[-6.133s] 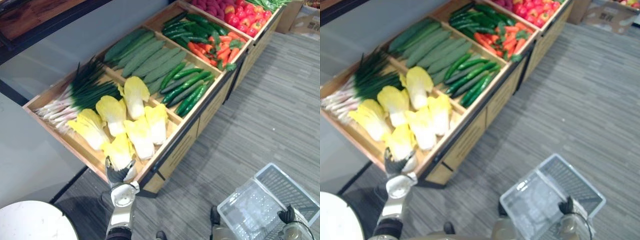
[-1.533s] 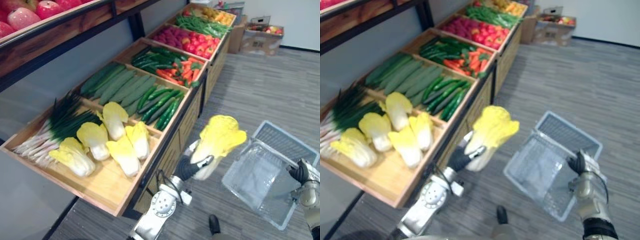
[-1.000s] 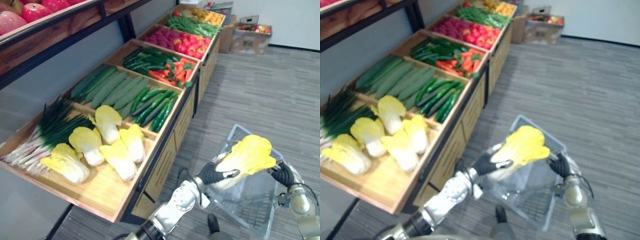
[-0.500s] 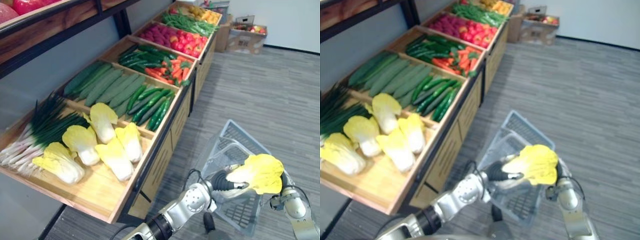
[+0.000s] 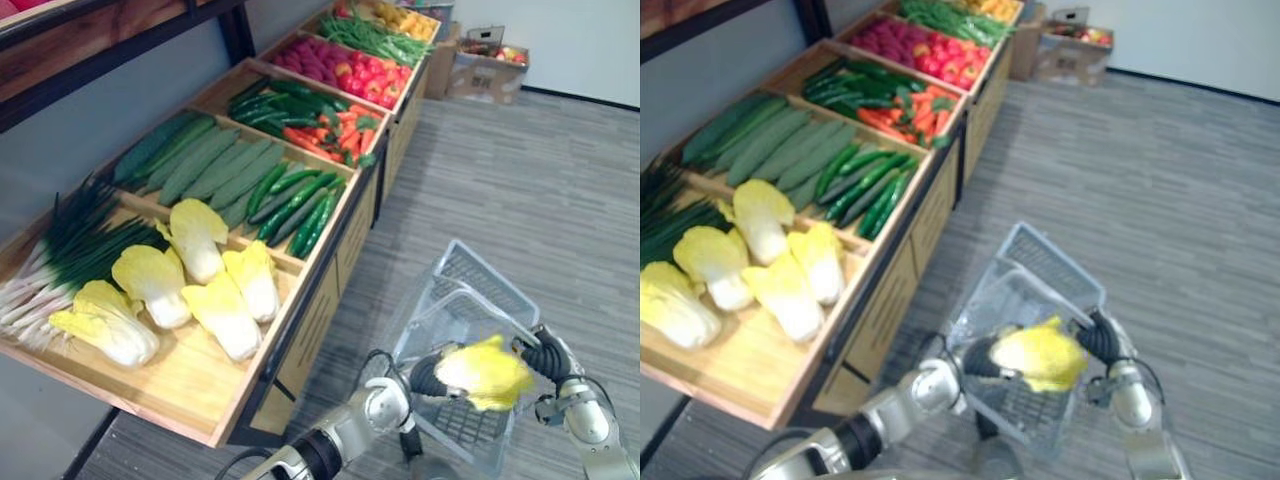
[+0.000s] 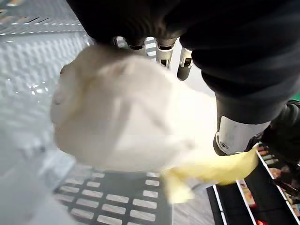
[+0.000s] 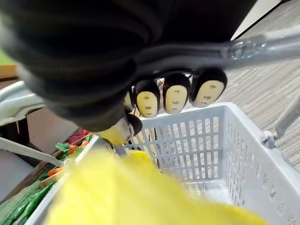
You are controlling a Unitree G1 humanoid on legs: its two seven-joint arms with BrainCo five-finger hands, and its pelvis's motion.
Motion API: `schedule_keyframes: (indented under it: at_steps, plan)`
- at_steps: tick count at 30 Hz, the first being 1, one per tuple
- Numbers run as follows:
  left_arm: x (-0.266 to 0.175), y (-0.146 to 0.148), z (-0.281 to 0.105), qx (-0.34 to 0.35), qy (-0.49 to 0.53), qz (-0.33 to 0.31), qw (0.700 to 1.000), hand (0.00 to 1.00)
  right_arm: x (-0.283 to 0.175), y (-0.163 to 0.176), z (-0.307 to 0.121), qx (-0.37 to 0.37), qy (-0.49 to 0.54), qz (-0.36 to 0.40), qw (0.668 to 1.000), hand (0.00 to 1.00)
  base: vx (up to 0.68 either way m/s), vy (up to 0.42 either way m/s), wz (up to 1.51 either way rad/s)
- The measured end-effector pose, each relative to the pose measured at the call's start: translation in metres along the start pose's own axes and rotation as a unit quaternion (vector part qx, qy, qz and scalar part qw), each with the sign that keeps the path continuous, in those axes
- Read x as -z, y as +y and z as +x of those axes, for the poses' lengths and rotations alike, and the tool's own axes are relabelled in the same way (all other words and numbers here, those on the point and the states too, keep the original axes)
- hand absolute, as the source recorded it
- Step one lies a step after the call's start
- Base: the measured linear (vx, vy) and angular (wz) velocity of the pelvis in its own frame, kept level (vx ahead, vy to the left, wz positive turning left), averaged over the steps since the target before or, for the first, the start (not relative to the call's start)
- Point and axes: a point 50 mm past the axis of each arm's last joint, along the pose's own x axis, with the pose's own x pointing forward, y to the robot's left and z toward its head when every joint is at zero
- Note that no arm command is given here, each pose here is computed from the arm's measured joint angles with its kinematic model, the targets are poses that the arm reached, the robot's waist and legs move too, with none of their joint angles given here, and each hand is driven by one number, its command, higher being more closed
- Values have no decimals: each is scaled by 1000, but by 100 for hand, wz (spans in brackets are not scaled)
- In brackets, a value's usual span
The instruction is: Pick vegetable in the basket
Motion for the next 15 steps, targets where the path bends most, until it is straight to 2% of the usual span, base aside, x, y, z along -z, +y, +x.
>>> schedule_keyframes:
  at_steps: [15]
  plan:
    - [0, 18, 3, -52, -2, 45, 998, 0, 1, 9, 0, -14, -3, 14, 1000, 100, -2, -2, 4]
